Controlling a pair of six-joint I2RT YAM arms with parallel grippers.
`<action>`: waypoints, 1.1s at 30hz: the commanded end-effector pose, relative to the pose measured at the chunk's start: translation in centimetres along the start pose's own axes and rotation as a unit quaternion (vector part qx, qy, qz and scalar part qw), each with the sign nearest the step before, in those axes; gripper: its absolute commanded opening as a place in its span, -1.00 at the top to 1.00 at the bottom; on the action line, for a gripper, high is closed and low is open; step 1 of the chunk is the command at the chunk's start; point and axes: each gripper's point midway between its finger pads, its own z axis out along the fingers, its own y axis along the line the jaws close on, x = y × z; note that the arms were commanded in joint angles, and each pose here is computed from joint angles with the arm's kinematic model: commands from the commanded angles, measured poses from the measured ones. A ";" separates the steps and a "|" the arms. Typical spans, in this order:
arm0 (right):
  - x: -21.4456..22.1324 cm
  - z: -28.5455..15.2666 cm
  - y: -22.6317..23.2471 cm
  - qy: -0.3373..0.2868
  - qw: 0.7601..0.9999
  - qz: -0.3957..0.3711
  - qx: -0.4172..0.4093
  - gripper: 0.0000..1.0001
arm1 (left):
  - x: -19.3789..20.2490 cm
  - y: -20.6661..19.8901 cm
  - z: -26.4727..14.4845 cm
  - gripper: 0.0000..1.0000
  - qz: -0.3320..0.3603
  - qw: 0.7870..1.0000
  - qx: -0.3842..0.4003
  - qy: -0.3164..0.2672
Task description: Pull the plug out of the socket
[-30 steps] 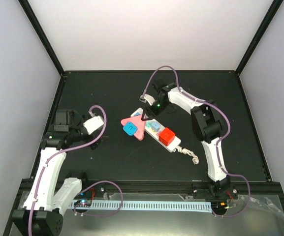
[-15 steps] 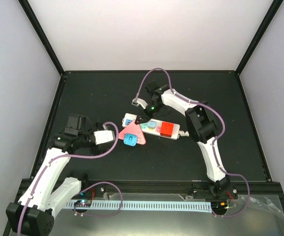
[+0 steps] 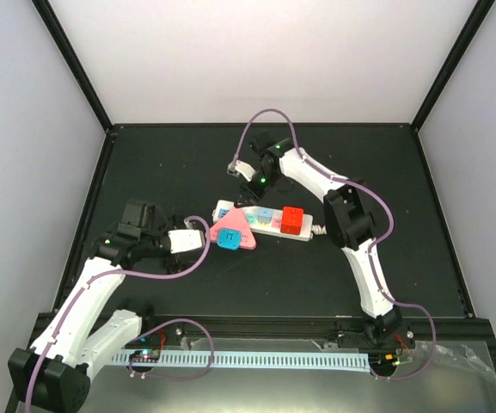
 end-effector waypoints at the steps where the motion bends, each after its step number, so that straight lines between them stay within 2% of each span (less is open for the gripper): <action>1: -0.2 0.6 -0.8 0.019 1.000 0.004 0.013 -0.11 | -0.6 0.3 0.1 -0.98 0.011 1.000 -0.003 -0.009; 7: 1.6 2.8 -1.3 0.046 0.999 0.018 -0.011 -0.08 | -0.3 0.4 0.5 -0.98 0.018 1.000 -0.004 0.000; 14: 4.6 4.7 -2.4 0.081 0.997 0.018 -0.003 0.06 | -0.4 -0.3 1.5 -0.97 0.042 0.999 0.010 0.002; 22: 6.0 5.4 -1.5 0.081 0.996 0.020 -0.024 0.15 | -1.9 0.6 4.8 -0.67 0.124 0.992 -0.023 0.015; 28: 6.7 5.9 -1.6 0.086 0.996 0.021 -0.026 0.15 | -3.0 0.9 7.5 -0.56 0.181 0.982 -0.038 0.027; 33: 6.9 6.2 -1.6 0.088 0.995 0.021 -0.031 0.16 | -2.7 1.4 9.7 -0.70 0.226 0.971 -0.074 0.030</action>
